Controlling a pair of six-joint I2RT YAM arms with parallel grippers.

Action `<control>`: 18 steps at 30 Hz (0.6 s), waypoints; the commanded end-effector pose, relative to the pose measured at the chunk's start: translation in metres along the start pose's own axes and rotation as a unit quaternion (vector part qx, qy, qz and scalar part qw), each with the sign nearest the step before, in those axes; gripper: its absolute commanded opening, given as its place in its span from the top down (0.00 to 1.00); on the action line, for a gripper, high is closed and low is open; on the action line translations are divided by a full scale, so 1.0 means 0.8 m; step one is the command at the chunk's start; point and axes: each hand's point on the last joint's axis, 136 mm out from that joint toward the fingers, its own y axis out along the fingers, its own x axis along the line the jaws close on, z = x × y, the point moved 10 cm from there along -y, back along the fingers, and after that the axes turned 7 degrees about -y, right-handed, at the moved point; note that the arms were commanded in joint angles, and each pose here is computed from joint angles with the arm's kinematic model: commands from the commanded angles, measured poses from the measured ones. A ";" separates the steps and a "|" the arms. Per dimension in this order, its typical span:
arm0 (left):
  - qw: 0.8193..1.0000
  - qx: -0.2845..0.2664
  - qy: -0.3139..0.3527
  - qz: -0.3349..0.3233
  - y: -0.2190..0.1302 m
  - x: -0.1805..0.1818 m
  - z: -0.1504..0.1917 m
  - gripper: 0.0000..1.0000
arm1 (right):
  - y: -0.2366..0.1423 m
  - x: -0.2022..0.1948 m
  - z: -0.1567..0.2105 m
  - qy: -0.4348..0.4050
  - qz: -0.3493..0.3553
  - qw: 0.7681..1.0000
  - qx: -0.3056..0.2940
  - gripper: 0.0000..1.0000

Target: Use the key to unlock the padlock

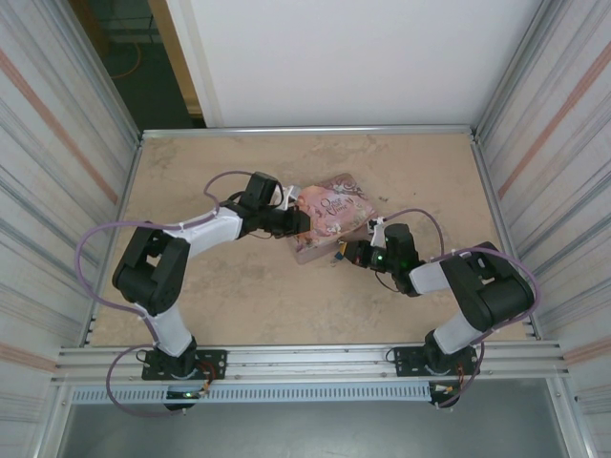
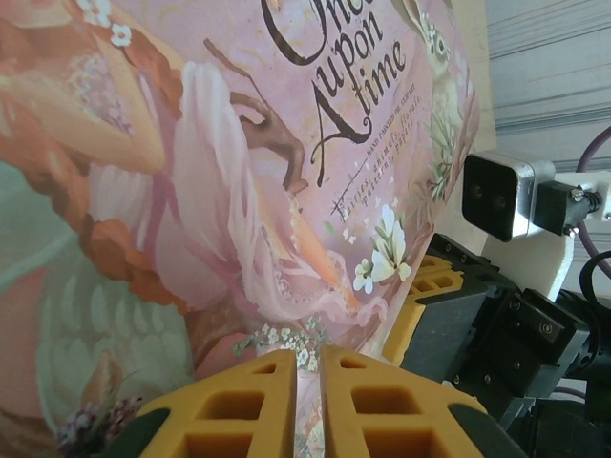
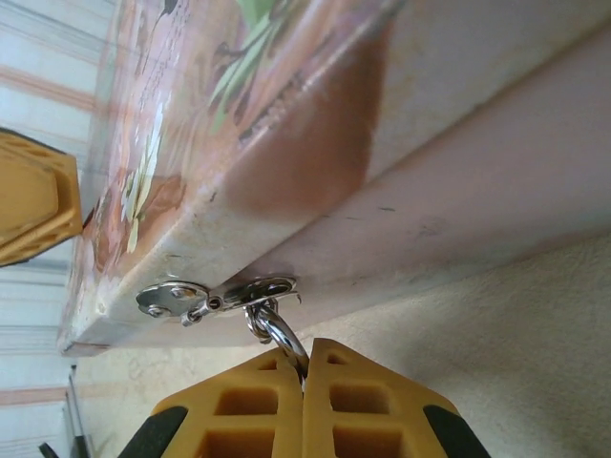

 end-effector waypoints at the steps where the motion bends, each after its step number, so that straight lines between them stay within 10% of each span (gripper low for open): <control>1: 0.995 0.059 -0.052 -0.063 0.011 0.034 0.040 0.84 | -0.003 0.016 -0.026 0.019 -0.015 0.999 -0.039 0.97; 18: 0.995 0.057 -0.050 -0.065 0.007 0.034 0.042 0.84 | -0.007 0.025 -0.037 0.053 -0.015 0.997 -0.062 0.98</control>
